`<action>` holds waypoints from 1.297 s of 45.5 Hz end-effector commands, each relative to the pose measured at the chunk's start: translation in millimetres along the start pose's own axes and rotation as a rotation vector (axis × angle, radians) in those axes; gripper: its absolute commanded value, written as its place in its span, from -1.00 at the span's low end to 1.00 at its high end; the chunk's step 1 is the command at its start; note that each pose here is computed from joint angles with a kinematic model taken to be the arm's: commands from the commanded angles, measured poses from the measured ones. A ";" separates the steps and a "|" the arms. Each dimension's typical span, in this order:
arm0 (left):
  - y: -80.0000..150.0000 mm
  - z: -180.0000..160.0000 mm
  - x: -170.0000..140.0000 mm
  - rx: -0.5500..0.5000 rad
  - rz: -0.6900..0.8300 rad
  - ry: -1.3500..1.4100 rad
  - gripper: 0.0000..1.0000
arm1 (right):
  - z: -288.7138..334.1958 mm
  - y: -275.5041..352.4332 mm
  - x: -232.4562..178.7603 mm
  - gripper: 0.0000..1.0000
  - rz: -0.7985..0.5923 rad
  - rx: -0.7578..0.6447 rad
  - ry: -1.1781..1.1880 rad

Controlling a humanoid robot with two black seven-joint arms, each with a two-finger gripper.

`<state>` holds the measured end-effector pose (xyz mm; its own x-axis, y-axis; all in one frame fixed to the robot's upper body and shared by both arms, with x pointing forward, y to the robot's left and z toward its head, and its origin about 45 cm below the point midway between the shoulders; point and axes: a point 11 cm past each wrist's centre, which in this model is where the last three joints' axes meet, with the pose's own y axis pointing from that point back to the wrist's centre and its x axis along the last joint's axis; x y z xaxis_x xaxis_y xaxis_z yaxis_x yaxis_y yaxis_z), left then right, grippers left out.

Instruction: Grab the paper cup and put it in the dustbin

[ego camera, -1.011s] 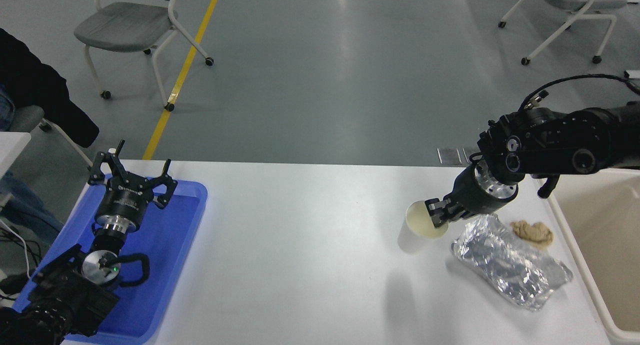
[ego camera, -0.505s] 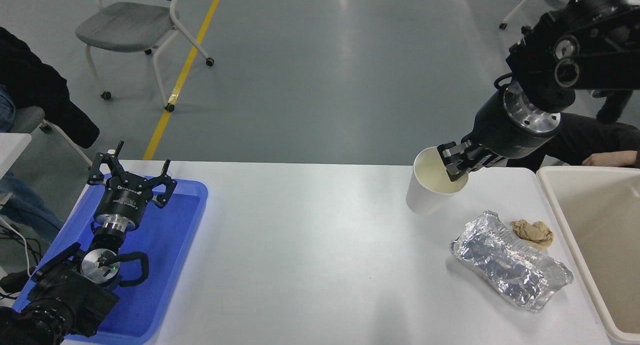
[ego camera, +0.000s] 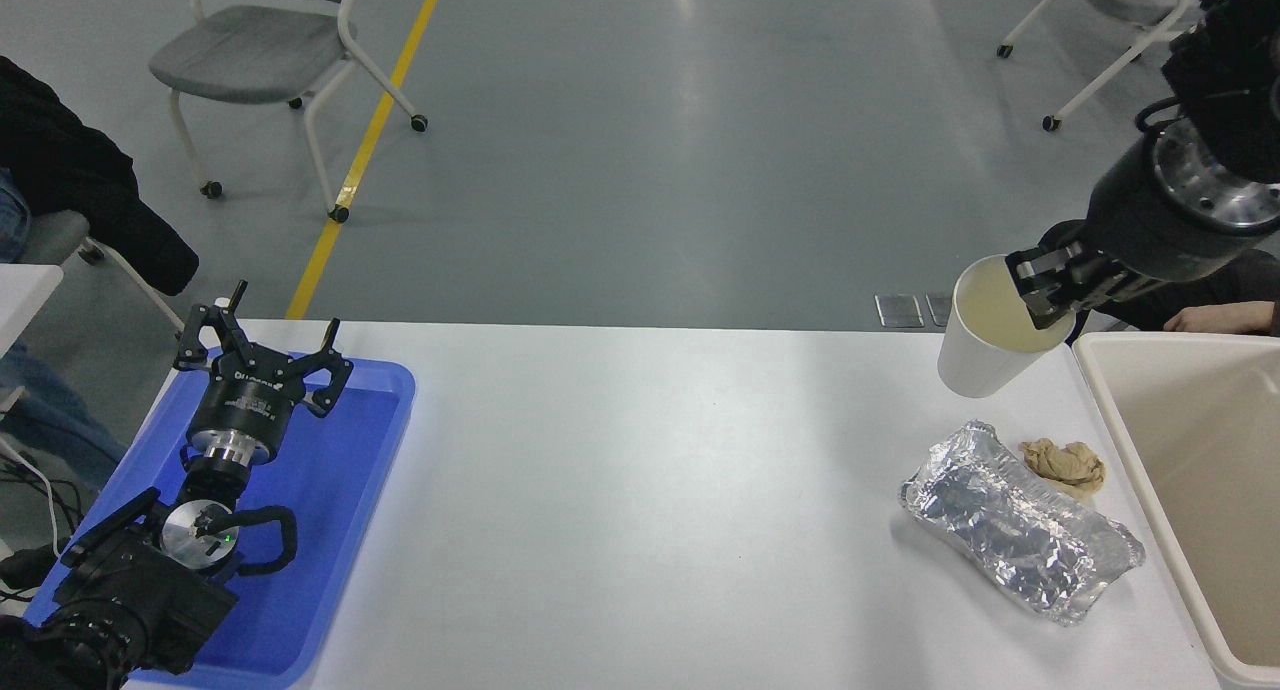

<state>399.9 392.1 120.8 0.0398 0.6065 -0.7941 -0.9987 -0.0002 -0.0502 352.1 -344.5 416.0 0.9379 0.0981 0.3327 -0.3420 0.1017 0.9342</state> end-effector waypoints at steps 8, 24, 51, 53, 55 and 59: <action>-0.3 0.0 -0.4 -0.001 -0.001 0.000 1.00 | 179.5 -34.5 -61.8 -1.00 0.053 -0.186 -0.250; -0.3 0.2 -0.4 -0.002 -0.001 0.001 1.00 | 235.5 -113.8 -109.8 -1.00 0.126 -0.217 -0.400; 0.1 0.5 0.4 -0.002 0.002 -0.001 1.00 | 246.5 -256.7 -171.4 -1.00 0.289 -0.429 -0.427; -0.3 0.0 -0.4 -0.001 -0.001 0.000 1.00 | 240.5 -264.6 -171.8 -1.00 0.297 -0.426 -0.443; -0.3 -0.1 -0.4 -0.001 -0.001 0.000 1.00 | 234.9 -270.2 -171.3 -1.00 0.302 -0.419 -0.458; -0.3 0.2 -0.4 -0.002 -0.001 0.001 1.00 | 226.7 -278.2 -173.6 -1.00 0.305 -0.401 -0.489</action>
<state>400.1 392.1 121.1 0.0405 0.6065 -0.7941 -0.9987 -0.0007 -0.0515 309.4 -624.6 169.3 0.7356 -0.1847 0.6517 -0.5025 0.4964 0.7079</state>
